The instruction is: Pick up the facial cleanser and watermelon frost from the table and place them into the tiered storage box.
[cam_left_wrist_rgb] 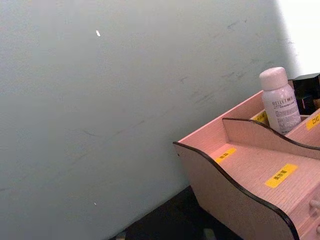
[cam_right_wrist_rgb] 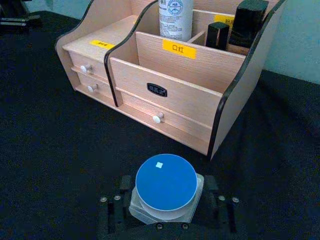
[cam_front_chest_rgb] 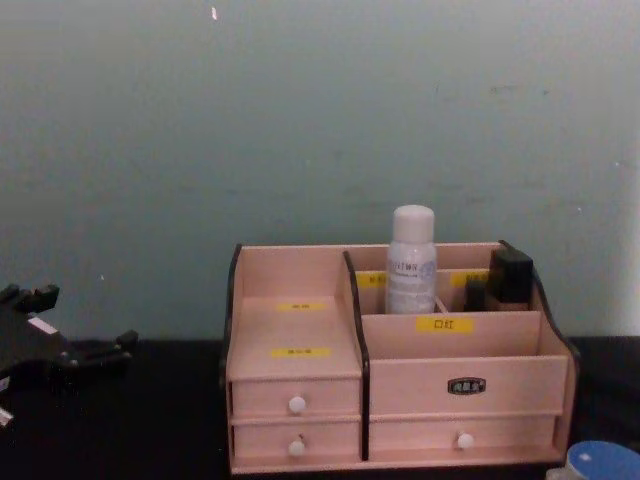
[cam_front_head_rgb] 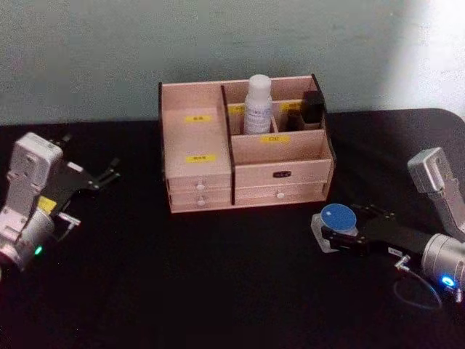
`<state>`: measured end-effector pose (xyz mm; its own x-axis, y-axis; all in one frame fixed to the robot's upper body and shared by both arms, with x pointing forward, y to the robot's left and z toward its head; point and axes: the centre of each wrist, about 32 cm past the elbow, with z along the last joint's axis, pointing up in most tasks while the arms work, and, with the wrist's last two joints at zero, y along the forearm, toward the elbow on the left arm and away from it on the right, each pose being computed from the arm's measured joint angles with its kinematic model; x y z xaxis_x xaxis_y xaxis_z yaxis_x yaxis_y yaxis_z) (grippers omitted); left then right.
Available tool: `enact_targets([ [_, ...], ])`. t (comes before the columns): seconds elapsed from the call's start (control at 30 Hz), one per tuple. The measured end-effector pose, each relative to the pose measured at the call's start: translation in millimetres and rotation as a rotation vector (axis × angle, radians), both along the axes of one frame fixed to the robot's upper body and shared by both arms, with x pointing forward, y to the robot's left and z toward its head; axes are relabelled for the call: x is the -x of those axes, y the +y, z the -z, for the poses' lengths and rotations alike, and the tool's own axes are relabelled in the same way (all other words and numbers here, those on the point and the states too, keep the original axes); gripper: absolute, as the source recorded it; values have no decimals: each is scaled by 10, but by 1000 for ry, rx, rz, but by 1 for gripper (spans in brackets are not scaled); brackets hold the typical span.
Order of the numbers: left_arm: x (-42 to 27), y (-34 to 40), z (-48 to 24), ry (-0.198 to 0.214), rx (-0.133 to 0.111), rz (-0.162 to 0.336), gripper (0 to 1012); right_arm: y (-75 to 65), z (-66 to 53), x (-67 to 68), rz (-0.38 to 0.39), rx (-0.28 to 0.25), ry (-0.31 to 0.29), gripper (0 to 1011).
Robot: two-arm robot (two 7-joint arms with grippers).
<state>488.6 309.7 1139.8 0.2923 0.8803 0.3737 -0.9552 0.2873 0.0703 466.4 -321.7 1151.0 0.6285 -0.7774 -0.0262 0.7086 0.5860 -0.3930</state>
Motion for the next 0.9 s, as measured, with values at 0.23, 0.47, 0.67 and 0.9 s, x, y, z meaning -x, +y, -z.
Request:
enact_targets([
  [0.23,0,0,0,0,0,0,1001,0,0,0,0,0,0,746],
  [0.47,0,0,0,0,0,0,1001,0,0,0,0,0,0,723],
  [0.67,0,0,0,0,0,0,1001,0,0,0,0,0,0,723],
  [0.9,0,0,0,0,0,0,1001,0,0,0,0,0,0,723],
])
